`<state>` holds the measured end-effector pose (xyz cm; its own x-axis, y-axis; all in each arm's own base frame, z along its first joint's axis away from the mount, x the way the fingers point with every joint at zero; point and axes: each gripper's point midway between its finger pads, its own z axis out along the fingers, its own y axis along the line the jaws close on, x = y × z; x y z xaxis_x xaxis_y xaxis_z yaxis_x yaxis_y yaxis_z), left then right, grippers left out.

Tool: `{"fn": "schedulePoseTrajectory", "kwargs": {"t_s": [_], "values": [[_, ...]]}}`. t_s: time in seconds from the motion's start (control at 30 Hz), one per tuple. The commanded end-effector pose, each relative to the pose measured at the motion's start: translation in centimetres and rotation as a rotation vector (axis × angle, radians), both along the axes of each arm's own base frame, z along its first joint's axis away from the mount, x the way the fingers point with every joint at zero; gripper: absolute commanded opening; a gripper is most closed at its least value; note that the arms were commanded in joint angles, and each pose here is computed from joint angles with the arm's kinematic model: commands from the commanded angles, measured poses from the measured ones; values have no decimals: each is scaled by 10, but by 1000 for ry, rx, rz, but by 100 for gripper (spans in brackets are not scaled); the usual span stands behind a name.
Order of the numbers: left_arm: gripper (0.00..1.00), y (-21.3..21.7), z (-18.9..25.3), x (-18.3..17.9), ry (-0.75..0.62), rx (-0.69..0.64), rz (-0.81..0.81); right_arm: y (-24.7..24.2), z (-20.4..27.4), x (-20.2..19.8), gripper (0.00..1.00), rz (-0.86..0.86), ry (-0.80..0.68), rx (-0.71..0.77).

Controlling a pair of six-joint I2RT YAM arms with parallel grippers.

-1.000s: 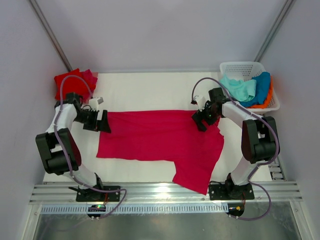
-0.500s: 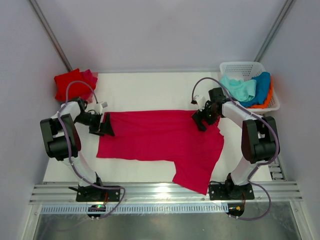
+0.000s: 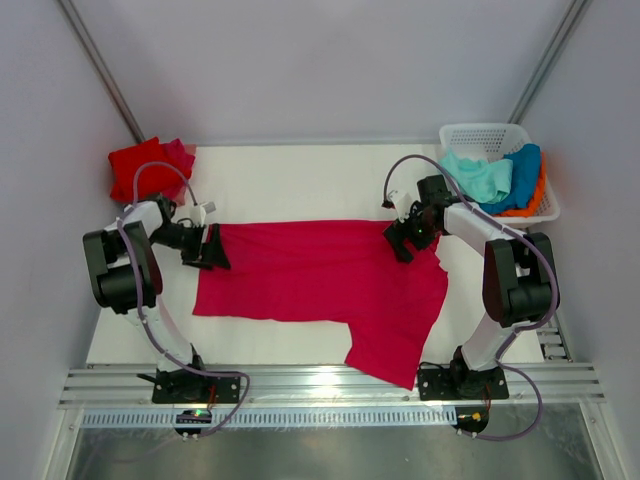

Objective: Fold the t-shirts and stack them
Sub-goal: Fold the tshirt

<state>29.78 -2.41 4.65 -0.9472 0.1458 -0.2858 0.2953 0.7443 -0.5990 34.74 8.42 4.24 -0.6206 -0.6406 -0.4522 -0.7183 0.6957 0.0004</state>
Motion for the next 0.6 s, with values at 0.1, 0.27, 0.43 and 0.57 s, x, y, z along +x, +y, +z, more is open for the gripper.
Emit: {"fn": "schedulePoseTrajectory", "kwargs": {"t_s": [0.1,0.27,0.43,0.57], "values": [[86,-5,7,14,-37,-54,10,2,12,12,99,-4,-35,1],[79,-7,6,13,-27,-68,9,2,10,11,99,-4,-27,1],[33,-10,5,13,-21,-93,9,2,9,10,99,-1,-23,-1],[0,-11,5,15,-23,-104,8,2,10,11,99,-2,-24,0]]}}
